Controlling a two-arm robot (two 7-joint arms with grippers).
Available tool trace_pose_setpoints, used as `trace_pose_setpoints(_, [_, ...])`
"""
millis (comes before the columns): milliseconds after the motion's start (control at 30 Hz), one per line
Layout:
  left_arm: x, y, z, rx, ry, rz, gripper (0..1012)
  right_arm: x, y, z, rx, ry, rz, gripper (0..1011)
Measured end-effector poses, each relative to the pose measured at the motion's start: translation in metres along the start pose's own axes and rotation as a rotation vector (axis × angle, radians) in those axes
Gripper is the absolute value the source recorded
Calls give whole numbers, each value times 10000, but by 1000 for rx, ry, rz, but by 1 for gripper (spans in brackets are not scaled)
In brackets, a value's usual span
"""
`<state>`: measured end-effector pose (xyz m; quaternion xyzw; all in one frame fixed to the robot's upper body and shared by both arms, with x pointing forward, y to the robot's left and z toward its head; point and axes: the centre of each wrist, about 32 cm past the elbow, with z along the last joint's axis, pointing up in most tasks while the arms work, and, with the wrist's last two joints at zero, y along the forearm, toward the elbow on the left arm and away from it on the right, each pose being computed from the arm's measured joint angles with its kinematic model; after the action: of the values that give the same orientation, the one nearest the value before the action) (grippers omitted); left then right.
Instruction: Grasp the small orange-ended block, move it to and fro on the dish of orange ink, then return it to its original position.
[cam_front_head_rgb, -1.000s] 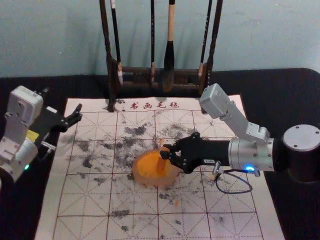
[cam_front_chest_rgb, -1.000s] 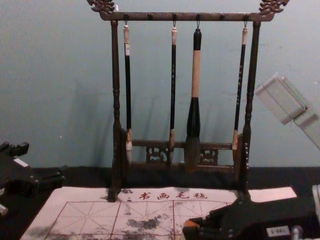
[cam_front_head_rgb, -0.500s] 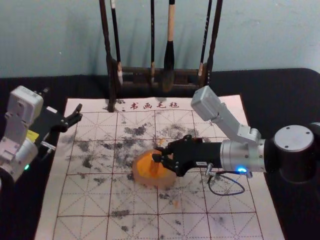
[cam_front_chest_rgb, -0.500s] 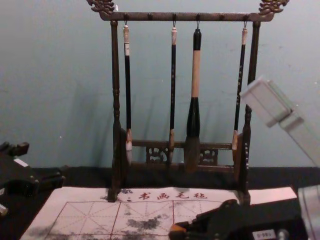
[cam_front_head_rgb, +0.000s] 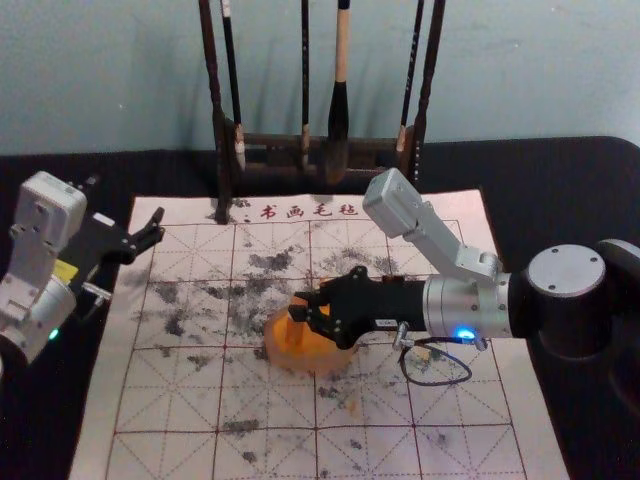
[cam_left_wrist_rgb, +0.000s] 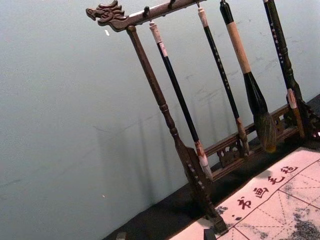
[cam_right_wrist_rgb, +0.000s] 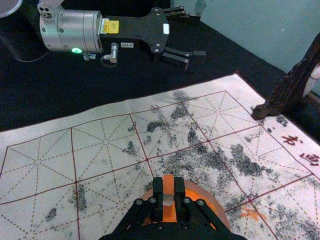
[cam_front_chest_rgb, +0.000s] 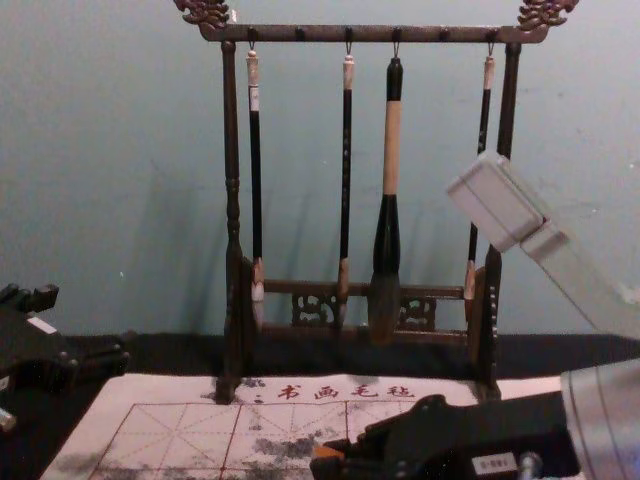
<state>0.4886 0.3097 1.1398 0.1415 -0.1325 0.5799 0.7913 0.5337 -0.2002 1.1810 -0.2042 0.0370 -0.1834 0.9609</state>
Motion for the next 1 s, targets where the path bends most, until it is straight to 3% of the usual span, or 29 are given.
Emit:
trace_pose_setpoints(400, [0, 0, 0, 0, 0, 0, 1001, 64, 29, 12, 1, 5, -21, 129])
trace_pose_setpoints(1000, [0, 0, 0, 0, 0, 0, 1001, 138, -71, 6, 8, 9, -70, 129])
